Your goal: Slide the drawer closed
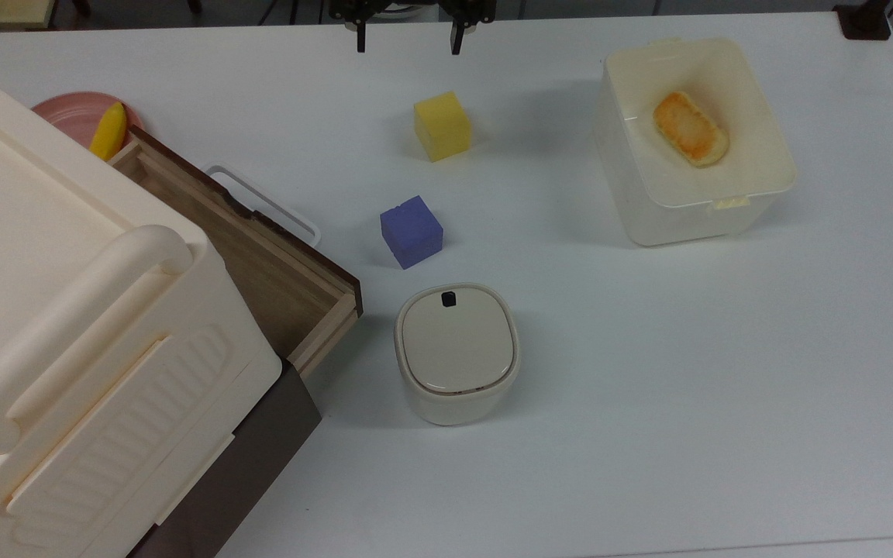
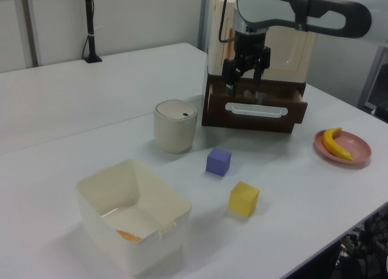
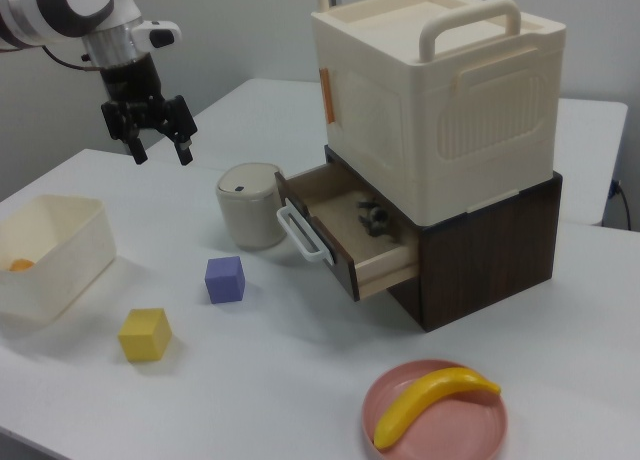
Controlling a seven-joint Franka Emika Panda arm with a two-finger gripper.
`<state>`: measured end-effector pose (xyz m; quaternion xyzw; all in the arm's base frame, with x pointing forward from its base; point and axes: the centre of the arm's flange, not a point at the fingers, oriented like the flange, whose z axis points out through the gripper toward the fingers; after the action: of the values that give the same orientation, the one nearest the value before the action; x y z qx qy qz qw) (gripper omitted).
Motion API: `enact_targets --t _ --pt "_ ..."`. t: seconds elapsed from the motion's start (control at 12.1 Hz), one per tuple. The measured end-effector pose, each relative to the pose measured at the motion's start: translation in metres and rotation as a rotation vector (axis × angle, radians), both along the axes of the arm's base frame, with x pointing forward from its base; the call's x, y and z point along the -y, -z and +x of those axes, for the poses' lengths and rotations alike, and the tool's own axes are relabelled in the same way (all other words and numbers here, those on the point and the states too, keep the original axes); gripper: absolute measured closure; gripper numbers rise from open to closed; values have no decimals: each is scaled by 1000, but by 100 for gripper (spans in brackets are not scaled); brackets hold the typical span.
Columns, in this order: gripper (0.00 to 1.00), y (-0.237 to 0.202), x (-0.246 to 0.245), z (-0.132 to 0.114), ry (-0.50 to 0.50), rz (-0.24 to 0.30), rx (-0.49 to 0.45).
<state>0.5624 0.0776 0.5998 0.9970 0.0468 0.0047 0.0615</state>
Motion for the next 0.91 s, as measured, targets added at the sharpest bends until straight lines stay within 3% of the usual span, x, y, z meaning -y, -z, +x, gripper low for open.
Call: enact_targets --t 0.91 --pt "0 0 1 0 2 0 0"
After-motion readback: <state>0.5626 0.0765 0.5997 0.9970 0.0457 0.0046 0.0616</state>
